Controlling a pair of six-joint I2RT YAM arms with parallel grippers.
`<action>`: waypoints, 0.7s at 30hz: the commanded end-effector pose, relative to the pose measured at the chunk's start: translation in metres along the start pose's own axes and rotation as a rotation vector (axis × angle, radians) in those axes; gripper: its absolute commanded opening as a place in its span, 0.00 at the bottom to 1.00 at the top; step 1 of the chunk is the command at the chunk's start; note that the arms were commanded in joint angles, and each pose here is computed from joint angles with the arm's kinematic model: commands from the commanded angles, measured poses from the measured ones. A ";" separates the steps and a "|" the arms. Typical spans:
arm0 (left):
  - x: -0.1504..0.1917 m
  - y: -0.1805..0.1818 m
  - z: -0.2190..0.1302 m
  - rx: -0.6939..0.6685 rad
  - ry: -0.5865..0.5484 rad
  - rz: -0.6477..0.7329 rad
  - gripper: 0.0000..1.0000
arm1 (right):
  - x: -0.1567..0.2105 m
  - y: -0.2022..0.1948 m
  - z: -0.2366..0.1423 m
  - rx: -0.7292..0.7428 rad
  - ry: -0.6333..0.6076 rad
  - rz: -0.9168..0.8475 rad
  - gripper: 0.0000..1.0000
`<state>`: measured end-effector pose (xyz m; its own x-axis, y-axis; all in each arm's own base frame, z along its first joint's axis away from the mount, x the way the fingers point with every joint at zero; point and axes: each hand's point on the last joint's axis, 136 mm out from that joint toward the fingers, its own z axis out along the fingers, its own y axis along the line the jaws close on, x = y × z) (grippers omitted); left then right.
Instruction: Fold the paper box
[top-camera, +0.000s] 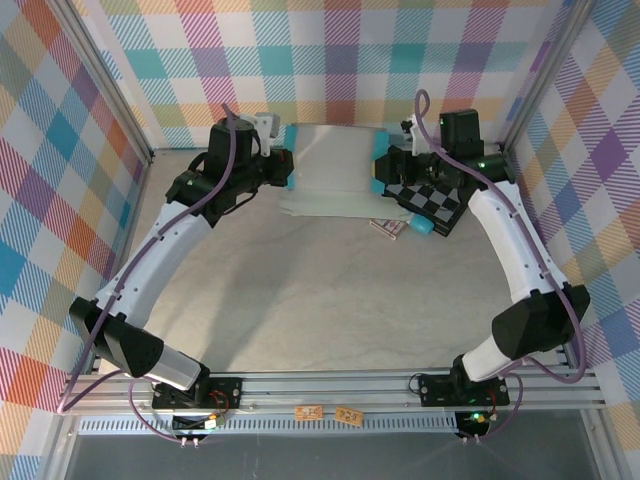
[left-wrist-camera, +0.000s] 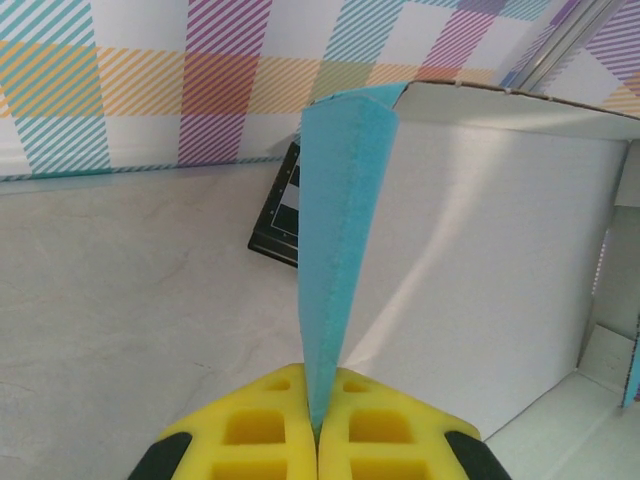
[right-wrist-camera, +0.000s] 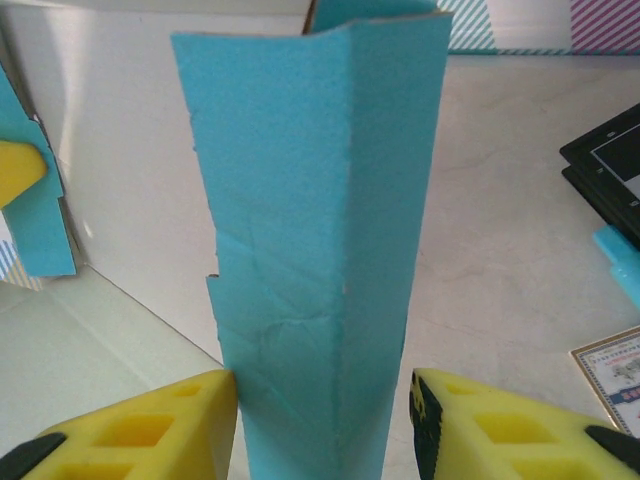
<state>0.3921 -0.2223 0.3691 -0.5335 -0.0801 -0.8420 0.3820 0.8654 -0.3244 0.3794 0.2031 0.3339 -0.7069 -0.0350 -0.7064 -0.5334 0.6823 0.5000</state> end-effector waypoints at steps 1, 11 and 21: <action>-0.015 -0.018 -0.017 0.070 -0.055 0.003 0.00 | -0.011 0.008 0.001 -0.043 -0.012 -0.010 0.47; -0.012 -0.021 -0.014 0.078 -0.046 0.009 0.00 | -0.014 -0.004 0.000 0.079 -0.007 -0.030 0.33; -0.002 -0.039 -0.007 0.076 -0.032 0.053 0.00 | -0.005 -0.027 0.013 0.439 0.080 -0.104 0.14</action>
<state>0.3892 -0.2285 0.3702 -0.5175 -0.0714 -0.8527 0.3737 0.8776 -0.3003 0.4034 0.1966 0.3230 -0.7046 -0.1099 -0.7010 -0.4026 0.8754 0.2674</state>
